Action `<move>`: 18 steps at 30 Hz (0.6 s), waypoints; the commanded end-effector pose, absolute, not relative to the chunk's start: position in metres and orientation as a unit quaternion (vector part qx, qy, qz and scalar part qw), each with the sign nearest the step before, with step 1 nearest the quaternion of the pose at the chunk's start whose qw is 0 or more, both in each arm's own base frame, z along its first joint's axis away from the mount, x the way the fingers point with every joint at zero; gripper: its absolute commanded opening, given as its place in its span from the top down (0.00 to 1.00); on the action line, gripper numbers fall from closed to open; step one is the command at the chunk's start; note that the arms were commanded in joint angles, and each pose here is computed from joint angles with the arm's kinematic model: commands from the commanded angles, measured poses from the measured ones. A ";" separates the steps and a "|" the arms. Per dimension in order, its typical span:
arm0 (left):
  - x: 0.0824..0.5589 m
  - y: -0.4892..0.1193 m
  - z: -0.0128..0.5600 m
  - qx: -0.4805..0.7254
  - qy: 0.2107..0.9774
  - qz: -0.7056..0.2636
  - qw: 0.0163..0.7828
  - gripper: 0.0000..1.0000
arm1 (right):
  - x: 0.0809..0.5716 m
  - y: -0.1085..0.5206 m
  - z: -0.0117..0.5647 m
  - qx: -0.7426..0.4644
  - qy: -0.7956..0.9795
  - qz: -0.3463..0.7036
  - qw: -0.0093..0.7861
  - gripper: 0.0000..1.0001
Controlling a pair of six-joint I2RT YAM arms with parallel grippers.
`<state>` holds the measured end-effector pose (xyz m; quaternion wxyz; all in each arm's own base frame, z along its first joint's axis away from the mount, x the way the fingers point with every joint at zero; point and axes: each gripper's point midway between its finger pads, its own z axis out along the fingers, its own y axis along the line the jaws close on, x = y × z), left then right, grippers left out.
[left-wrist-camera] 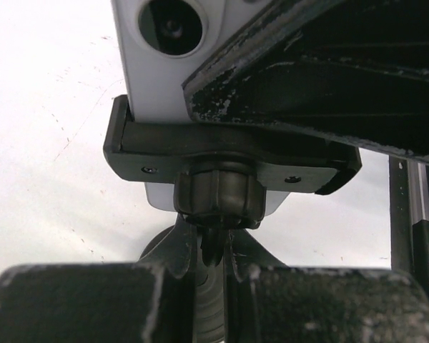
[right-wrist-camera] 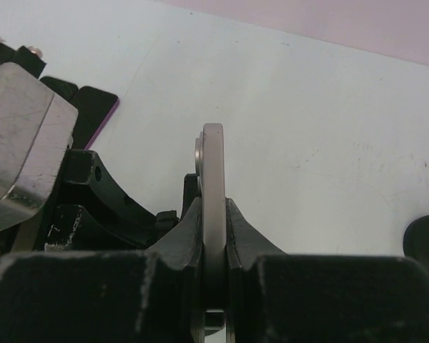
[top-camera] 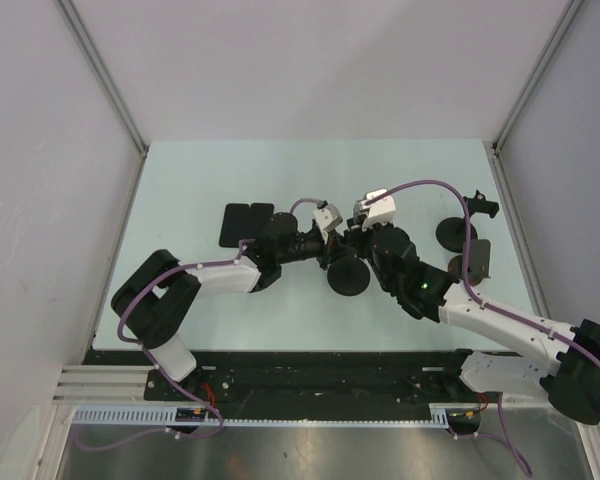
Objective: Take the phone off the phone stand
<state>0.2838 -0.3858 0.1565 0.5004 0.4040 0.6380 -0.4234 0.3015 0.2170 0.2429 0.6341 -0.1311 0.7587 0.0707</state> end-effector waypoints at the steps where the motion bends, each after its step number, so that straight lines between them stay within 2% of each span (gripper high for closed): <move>1: 0.291 -0.363 0.125 0.353 0.702 -0.411 0.463 1.00 | 0.317 0.192 0.248 -0.015 0.749 0.025 0.662 1.00; 13: 0.287 -0.348 0.108 0.319 0.737 -0.390 0.451 1.00 | 0.326 0.174 0.256 0.043 0.736 -0.014 0.676 1.00; 18: 0.300 -0.337 0.101 0.297 0.754 -0.377 0.449 1.00 | 0.317 0.204 0.256 -0.063 0.746 0.054 0.661 1.00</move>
